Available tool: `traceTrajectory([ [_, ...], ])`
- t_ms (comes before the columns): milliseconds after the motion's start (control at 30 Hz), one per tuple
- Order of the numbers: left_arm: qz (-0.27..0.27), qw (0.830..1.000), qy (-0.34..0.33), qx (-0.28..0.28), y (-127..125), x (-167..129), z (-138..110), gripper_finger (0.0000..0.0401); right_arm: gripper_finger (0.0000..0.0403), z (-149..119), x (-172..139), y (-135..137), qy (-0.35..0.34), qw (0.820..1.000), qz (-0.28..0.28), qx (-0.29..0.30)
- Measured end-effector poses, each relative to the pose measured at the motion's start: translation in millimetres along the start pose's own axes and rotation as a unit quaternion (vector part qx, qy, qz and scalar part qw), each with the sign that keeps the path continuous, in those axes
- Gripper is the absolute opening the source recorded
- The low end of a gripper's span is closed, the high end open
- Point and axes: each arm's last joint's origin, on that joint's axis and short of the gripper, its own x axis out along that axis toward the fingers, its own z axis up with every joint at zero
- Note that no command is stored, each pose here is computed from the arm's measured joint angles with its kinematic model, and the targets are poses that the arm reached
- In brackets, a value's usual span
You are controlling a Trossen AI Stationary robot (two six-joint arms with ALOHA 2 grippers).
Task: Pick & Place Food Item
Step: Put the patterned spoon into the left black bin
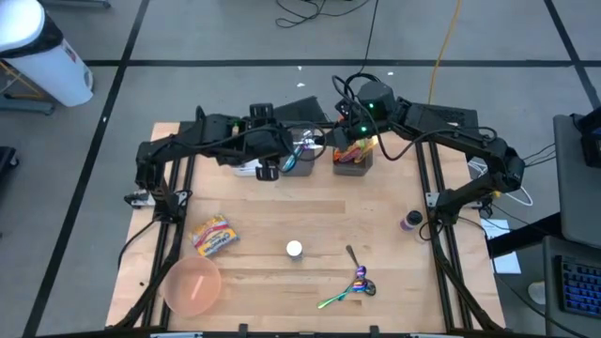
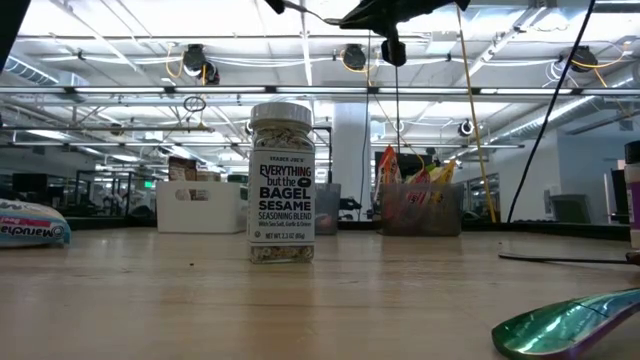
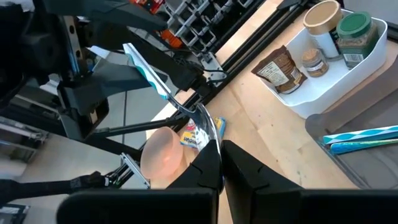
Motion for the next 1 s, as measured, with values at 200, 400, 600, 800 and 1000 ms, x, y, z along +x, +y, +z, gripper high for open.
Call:
traceTrajectory([
  [200, -0.003, 1.0, 0.003, -0.018, 3.5, 2.6, -1.3, 0.0165, 0.0, 0.3, -0.1, -0.1, -0.002, 1.0, -0.001, -0.002],
  [400, -0.014, 1.0, 0.0, -0.018, 3.0, 2.7, -1.2, 0.0093, 0.0, 0.7, -0.1, 0.2, -0.004, 1.0, 0.001, -0.003],
  [600, -0.019, 1.0, 0.001, -0.009, 2.4, 2.6, -1.5, 0.0029, 0.0, 0.9, -0.1, 0.2, -0.004, 1.0, 0.001, -0.004],
  [800, -0.029, 0.999, 0.0, -0.012, 1.9, 2.8, -1.7, 0.0027, 0.0, 0.6, -0.1, 0.1, -0.003, 1.0, 0.001, -0.003],
  [1000, -0.03, 0.999, 0.001, -0.019, 1.9, 2.7, -2.1, 0.0027, 0.0003, 2.4, -0.1, 1.4, -0.012, 1.0, 0.007, -0.01],
])
